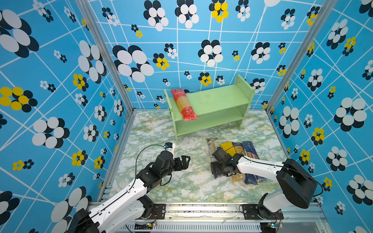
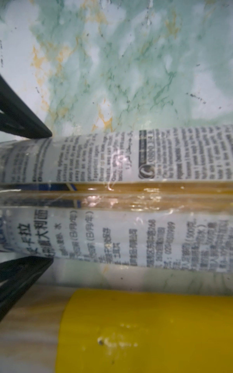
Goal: Arrange pasta packages on shelves
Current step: Move the pasta bag to the center of the table, then pick up the pasta bag from the center of the table.
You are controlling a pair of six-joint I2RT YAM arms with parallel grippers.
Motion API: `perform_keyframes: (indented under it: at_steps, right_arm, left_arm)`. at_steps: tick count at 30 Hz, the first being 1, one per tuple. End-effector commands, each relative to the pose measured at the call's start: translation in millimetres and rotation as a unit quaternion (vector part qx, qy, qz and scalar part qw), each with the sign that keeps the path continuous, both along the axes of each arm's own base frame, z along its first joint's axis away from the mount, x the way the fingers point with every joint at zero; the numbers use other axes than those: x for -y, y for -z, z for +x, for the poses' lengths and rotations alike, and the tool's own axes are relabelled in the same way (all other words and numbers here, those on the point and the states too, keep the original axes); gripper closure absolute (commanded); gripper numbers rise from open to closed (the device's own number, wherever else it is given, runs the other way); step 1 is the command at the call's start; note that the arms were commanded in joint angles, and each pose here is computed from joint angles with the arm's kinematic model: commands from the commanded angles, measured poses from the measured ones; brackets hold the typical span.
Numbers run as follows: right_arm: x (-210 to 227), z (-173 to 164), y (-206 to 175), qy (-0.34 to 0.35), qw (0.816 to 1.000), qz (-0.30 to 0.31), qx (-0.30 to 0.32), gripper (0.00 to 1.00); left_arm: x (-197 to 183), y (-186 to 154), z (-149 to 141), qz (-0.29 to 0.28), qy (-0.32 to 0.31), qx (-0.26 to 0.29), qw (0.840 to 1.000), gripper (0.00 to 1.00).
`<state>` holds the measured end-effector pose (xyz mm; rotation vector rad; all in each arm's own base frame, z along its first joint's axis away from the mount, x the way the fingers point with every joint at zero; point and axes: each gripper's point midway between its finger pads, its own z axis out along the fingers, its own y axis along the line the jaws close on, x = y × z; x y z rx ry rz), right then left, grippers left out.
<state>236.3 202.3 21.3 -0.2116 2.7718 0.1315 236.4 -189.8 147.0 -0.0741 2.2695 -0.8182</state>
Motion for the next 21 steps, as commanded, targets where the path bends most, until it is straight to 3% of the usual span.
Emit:
perform_keyframes:
  at_steps: [1,21]
  right_arm:
    - [10,-7,12,0.007,0.999,-0.029,-0.019,0.08]
    - [9,-10,30,0.002,0.998,-0.051,-0.047,0.09]
  left_arm:
    - [-6,6,-2,0.004,-0.006,-0.004,1.000,0.01]
    - [-6,7,-1,0.006,-0.008,-0.006,1.000,0.01]
